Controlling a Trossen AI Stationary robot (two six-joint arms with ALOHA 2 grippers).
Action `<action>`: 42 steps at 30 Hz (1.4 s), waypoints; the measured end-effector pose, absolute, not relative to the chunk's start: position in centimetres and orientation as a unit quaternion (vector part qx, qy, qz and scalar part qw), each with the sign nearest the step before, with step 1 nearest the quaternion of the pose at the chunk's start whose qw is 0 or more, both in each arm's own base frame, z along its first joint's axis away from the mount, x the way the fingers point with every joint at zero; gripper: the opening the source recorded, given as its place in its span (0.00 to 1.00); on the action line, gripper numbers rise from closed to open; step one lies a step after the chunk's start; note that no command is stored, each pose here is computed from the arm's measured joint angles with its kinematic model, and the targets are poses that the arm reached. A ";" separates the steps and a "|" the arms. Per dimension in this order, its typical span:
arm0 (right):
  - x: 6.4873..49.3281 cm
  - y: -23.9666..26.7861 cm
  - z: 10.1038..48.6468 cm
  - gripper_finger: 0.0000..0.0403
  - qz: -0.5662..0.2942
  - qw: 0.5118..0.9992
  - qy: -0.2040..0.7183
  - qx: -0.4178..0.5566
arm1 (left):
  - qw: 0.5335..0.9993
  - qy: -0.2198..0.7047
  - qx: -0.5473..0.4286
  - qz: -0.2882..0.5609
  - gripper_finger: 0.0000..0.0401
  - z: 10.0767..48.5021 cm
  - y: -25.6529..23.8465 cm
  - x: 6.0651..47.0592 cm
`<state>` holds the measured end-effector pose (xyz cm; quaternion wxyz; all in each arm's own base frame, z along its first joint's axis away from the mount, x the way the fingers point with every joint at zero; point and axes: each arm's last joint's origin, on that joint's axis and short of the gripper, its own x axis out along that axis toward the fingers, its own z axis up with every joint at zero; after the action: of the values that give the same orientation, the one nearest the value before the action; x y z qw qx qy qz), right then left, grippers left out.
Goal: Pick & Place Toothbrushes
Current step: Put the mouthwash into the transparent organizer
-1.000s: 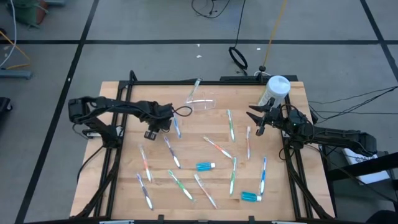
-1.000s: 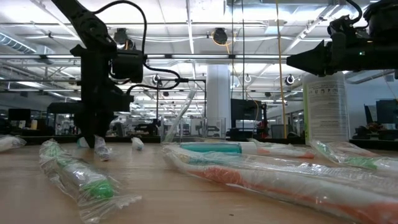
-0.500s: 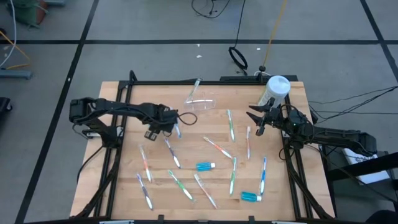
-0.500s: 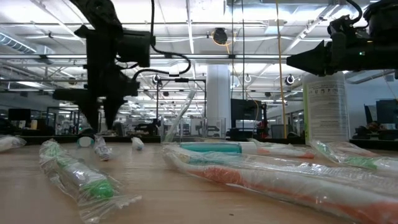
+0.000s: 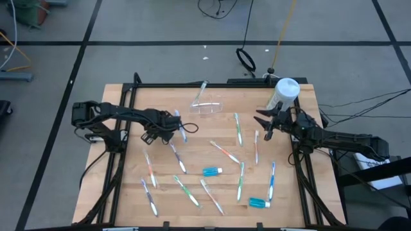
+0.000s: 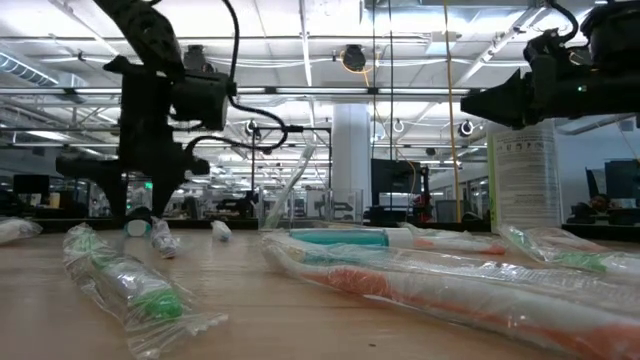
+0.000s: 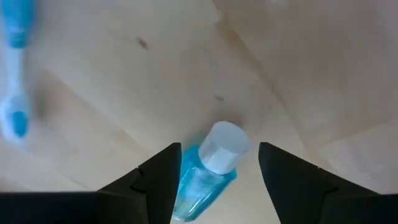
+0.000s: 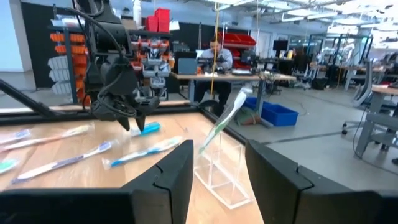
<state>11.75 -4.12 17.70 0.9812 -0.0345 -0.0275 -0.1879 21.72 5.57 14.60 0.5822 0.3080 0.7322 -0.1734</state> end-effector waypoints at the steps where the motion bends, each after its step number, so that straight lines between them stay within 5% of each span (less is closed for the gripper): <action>1: 11.8 -4.1 17.6 0.35 -0.188 0.981 -0.022 -0.034 | 0.579 0.731 0.313 -0.181 0.56 14.4 5.5 21.6; 16: 11.8 -4.1 17.2 0.35 -0.187 0.982 0.000 -0.031 | 0.581 0.707 0.356 -0.189 0.55 13.5 6.6 21.5; 28: 11.8 -4.1 17.2 0.35 -0.187 0.982 0.000 -0.032 | 0.611 0.713 0.303 -0.161 0.27 13.5 7.6 21.2; 33: 11.8 -4.1 17.2 0.35 -0.187 0.982 0.000 -0.032 | 0.616 0.708 0.315 -0.142 0.23 13.5 7.6 21.6; 42: 11.8 -4.1 17.2 0.35 -0.187 0.982 -0.001 -0.033 | 0.698 0.639 0.318 -0.050 0.23 17.9 7.1 26.2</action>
<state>11.77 -4.13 17.18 0.9818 -0.0331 -0.0006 -0.1871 26.20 7.08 17.85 0.6984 0.3179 0.6392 -0.0501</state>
